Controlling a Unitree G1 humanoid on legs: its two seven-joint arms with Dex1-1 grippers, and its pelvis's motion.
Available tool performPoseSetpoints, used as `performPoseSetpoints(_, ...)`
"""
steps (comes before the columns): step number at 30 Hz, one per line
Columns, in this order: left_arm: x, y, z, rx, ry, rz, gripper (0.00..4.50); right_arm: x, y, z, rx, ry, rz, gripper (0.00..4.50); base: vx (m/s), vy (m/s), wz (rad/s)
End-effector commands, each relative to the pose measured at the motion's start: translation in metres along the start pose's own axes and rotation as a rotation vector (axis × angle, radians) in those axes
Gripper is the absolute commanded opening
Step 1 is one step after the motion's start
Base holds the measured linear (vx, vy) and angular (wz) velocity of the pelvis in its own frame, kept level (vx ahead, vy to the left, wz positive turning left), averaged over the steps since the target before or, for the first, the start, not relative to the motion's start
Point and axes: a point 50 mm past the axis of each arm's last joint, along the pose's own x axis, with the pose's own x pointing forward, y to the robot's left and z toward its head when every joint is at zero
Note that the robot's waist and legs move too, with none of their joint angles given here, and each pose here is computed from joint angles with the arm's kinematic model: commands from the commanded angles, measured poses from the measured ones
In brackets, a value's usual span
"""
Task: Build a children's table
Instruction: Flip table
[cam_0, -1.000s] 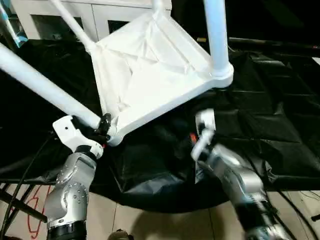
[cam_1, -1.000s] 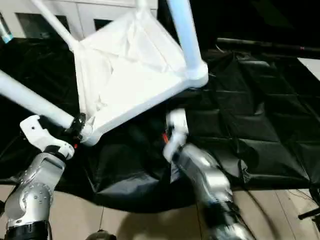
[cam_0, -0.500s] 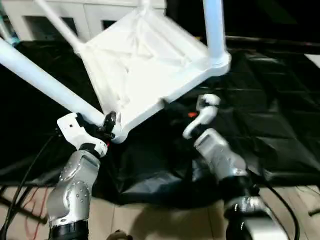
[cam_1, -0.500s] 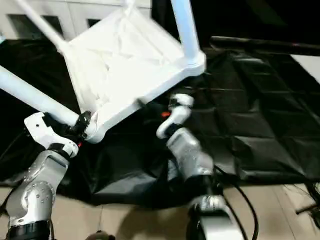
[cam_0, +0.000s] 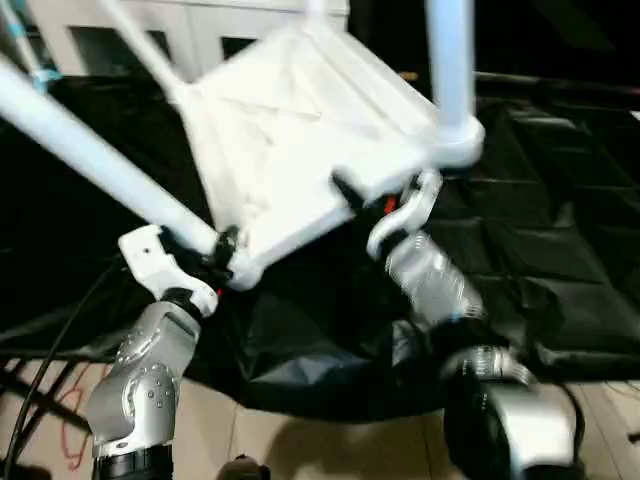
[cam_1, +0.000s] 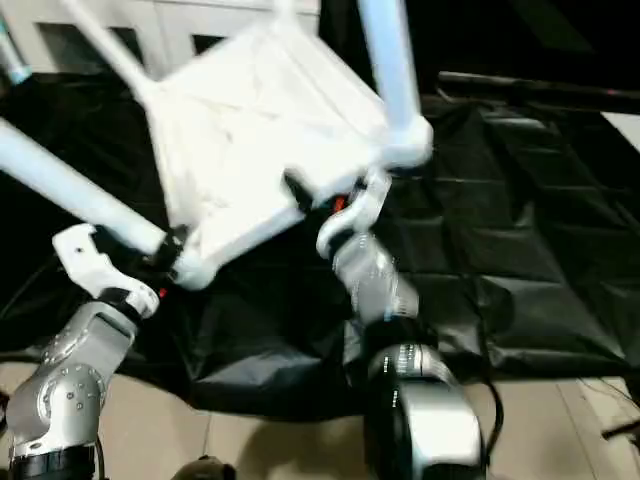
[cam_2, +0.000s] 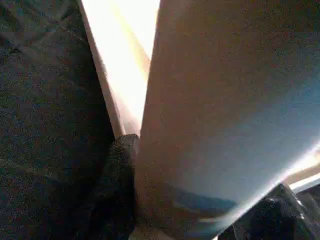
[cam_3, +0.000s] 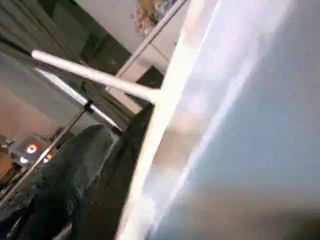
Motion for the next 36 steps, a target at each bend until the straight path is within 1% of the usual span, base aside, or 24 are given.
performPoseSetpoints(1, 0.003, -0.026, -0.003, -0.078, 0.007, -0.166, 2.23, 0.001, 0.0, 0.002, 0.013, -0.007, 0.003, 4.2, 0.0, 0.0, 0.0)
performPoseSetpoints(4, 0.003, -0.026, -0.004, -0.075, 0.011, -0.174, 2.23, 0.002, 0.0, -0.002, 0.0, 0.027, 0.005, 4.07, 0.0, 0.0, 0.0)
performPoseSetpoints(5, 0.003, -0.026, -0.004, -0.074, 0.012, -0.173, 2.23, 0.003, 0.0, -0.003, 0.0, 0.033, 0.005, 3.95, 0.0, 0.0, 0.0)
performPoseSetpoints(6, 0.002, -0.026, -0.004, -0.073, 0.014, -0.173, 2.23, 0.003, 0.0, -0.005, 0.0, 0.038, 0.008, 3.73, 0.0, 0.0, 0.0)
performPoseSetpoints(8, 0.002, -0.025, -0.003, -0.071, 0.016, -0.171, 2.23, 0.003, -0.001, -0.007, 0.013, 0.039, 0.007, 3.68, 0.0, 0.0, 0.0)
performPoseSetpoints(10, 0.002, -0.025, -0.004, -0.068, 0.017, -0.17, 2.23, 0.003, -0.001, -0.008, 0.012, 0.038, 0.01, 3.5, 0.0, 0.0, 0.0)
performPoseSetpoints(11, 0.002, -0.025, -0.004, -0.068, 0.017, -0.17, 2.23, 0.003, -0.001, -0.008, 0.012, 0.038, 0.01, 3.29, 0.0, 0.0, 0.0)
performPoseSetpoints(12, 0.002, -0.025, -0.004, -0.069, 0.021, -0.171, 2.23, 0.003, -0.001, -0.008, 0.012, 0.035, 0.009, 3.29, 0.0, 0.0, 0.0)
performPoseSetpoints(16, 0.003, -0.025, -0.006, -0.072, 0.027, -0.173, 2.23, 0.002, -0.002, -0.008, 0.008, 0.029, 0.008, 2.81, 0.0, 0.0, 0.0)
performPoseSetpoints(18, 0.003, -0.025, -0.006, -0.073, 0.028, -0.174, 2.23, 0.002, -0.002, -0.007, 0.007, 0.028, 0.008, 2.75, 0.0, 0.0, 0.0)
performPoseSetpoints(21, 0.003, -0.025, -0.008, -0.07, 0.031, -0.172, 2.23, 0.001, -0.004, -0.005, 0.008, 0.018, 0.005, 2.43, 0.0, 0.0, 0.0)
performPoseSetpoints(22, 0.004, -0.023, -0.008, -0.057, 0.029, -0.159, 2.79, 0.002, -0.004, -0.004, 0.014, 0.016, 0.0, 2.36, 0.0, 0.0, 0.0)
performPoseSetpoints(23, 0.004, -0.022, -0.008, -0.051, 0.03, -0.152, 2.93, 0.002, -0.004, -0.004, 0.018, 0.015, -0.003, 2.31, 0.0, 0.0, 0.0)
performPoseSetpoints(24, 0.003, -0.023, -0.009, -0.063, 0.043, -0.172, 2.93, 0.002, -0.005, -0.003, 0.016, 0.012, -0.004, 2.26, 0.0, 0.0, 0.0)
performPoseSetpoints(25, 0.001, -0.024, -0.01, -0.046, 0.061, -0.201, 2.93, 0.002, -0.004, 0.0, 0.011, 0.002, -0.006, 2.26, 0.0, 0.0, 0.0)
performPoseSetpoints(27, -0.002, -0.023, -0.011, -0.021, 0.088, -0.23, 3.37, 0.002, -0.005, 0.005, -0.007, -0.014, -0.01, 2.16, 0.0, 0.0, 0.0)
performPoseSetpoints(28, -0.003, -0.022, -0.012, -0.007, 0.1, -0.238, 3.37, 0.002, -0.005, 0.007, -0.017, -0.022, -0.013, 2.16, 0.0, 0.0, 0.0)
performPoseSetpoints(30, -0.008, -0.017, -0.013, 0.043, 0.134, -0.254, 3.46, 0.001, -0.007, 0.013, -0.036, -0.042, -0.038, 2.15, 0.0, 0.0, 0.0)
performPoseSetpoints(31, -0.012, -0.013, -0.014, 0.072, 0.159, -0.264, 3.76, 0.0, -0.009, 0.017, -0.049, -0.057, -0.051, 2.15, 0.0, 0.0, 0.0)
performPoseSetpoints(33, -0.019, -0.008, -0.015, 0.114, 0.202, -0.287, 3.83, -0.001, -0.011, 0.024, -0.062, -0.082, -0.068, 2.15, 0.0, 0.0, 0.0)
performPoseSetpoints(35, -0.025, -0.003, -0.015, 0.198, 0.249, -0.319, 3.87, -0.002, -0.012, 0.032, -0.071, -0.11, -0.079, 2.15, 0.0, 0.0, 0.0)
performPoseSetpoints(36, -0.025, -0.003, -0.015, 0.198, 0.249, -0.319, 4.1, -0.002, -0.012, 0.032, -0.071, -0.11, -0.079, 2.15, 0.0, 0.0, 0.0)
